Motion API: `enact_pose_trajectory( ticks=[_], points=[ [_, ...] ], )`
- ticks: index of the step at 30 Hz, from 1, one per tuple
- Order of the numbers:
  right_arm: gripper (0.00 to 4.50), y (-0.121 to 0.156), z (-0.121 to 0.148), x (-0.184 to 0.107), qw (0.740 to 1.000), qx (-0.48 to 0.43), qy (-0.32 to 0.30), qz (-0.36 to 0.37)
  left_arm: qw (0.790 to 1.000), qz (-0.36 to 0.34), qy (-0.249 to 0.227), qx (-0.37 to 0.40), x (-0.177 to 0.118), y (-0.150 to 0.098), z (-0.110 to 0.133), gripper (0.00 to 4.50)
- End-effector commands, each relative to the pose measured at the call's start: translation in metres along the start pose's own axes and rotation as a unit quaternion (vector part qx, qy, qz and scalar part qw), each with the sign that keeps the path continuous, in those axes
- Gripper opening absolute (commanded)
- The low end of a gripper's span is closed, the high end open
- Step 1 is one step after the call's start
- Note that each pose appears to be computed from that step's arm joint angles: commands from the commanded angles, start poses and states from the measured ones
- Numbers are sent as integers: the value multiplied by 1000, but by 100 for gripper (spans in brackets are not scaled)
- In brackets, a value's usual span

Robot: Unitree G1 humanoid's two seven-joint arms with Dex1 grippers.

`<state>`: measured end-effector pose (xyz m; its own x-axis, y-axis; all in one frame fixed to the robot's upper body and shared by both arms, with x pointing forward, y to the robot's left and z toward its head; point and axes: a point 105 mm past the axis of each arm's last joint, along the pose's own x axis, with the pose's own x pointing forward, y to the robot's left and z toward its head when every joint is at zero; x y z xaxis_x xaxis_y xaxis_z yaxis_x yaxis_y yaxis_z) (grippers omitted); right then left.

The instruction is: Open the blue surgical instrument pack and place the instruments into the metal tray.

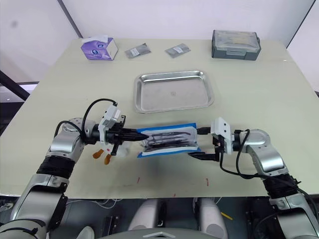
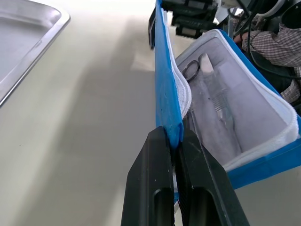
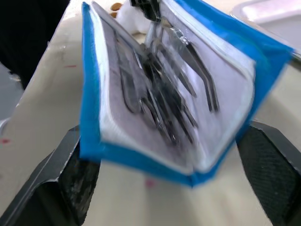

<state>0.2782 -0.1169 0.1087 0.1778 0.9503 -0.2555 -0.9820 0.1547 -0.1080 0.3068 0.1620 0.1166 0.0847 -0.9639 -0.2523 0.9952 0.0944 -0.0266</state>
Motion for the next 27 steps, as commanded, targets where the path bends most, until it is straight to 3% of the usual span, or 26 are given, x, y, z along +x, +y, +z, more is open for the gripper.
enact_pose_trajectory(
  ticks=[1, 10, 13, 16, 21, 27],
  points=[
    [441, 6, 17, -16, 1000, -2, -19, -4, 1000, 8, -4, 19, -2, 4, 6, 0],
    [441, 13, 40, -26, 997, 46, -56, -4, 1000, 10, -4, 27, -2, 7, 7, 0],
    [360, 13, 48, -22, 996, 49, -69, -2, 999, 8, -5, 30, -2, 7, 9, 0],
    [247, 12, 54, -19, 995, 57, -84, 0, 999, 8, -6, 32, -1, 8, 10, 0],
    [11, 6, 58, -5, 993, 68, -93, -10, 999, 6, -9, 37, 0, 8, 13, 0],
    [11, 14, 47, 12, 994, 80, -71, 2, 999, 8, -10, 37, -1, 7, 13, 0]
  ],
)
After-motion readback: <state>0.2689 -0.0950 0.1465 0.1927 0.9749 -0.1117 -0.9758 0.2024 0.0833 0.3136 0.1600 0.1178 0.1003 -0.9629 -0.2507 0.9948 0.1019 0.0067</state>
